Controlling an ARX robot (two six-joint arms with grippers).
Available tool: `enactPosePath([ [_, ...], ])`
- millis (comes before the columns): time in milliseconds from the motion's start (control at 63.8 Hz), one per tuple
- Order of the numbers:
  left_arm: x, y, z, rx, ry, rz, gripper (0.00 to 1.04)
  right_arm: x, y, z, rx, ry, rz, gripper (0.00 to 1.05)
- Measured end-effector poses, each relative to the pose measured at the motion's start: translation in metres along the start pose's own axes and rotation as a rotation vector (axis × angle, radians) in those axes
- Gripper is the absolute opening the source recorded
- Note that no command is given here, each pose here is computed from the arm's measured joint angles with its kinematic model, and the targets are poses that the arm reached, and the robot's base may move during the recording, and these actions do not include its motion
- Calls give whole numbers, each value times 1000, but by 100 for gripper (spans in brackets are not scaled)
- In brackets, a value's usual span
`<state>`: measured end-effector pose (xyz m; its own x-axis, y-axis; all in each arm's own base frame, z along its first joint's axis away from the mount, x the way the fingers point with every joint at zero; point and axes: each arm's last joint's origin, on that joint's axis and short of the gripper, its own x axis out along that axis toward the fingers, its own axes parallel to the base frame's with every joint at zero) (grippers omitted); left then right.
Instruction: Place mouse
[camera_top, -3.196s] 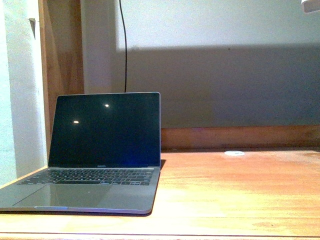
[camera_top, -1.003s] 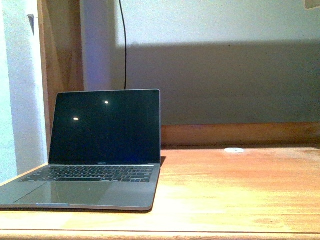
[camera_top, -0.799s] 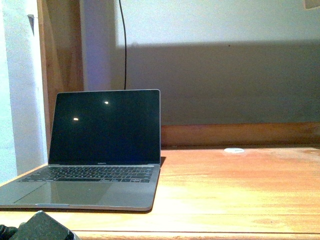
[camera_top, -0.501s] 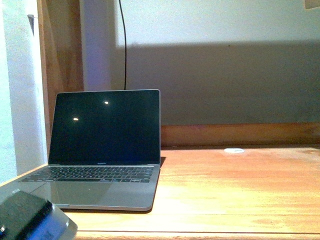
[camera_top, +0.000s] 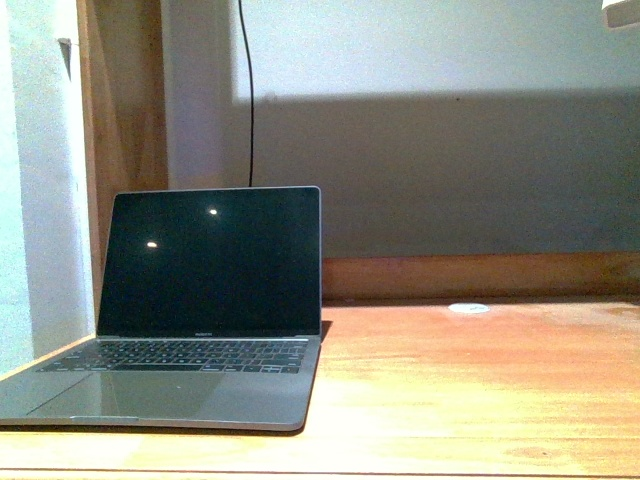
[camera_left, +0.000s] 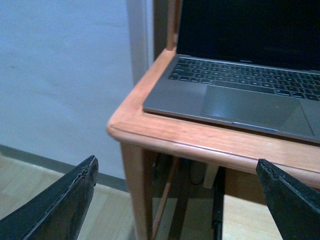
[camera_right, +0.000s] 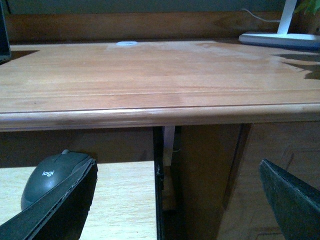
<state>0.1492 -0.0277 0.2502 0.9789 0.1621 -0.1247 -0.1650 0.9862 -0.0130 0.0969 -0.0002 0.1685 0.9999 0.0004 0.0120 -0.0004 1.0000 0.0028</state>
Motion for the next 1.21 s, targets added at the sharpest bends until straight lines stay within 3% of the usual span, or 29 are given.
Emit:
enactPosePath([
  [125,-29,4,-11,11,-13,-14,95,0,0,0,0,0,0,97],
  [219,-46,7,-28,-2,-114,-180,77,0,0,0,0,0,0,97],
  [345,-43,18,-50,10,-114,-181,43,0,0,0,0,0,0,97],
  [470,-42,23,-58,11,-117,-177,22,0,0,0,2,1,-4,97],
  [595,-40,27,-63,11,-119,-199,3,7,4,6,52,125,-137,97],
  [877,-37,36,-73,15,-117,-168,3,43,17,52,39,188,-148,97],
  [1050,-37,36,-77,15,-118,-168,3,50,34,62,-18,251,-134,97],
  [1206,-36,36,-88,15,-122,-168,3,50,66,55,-102,315,-40,97],
])
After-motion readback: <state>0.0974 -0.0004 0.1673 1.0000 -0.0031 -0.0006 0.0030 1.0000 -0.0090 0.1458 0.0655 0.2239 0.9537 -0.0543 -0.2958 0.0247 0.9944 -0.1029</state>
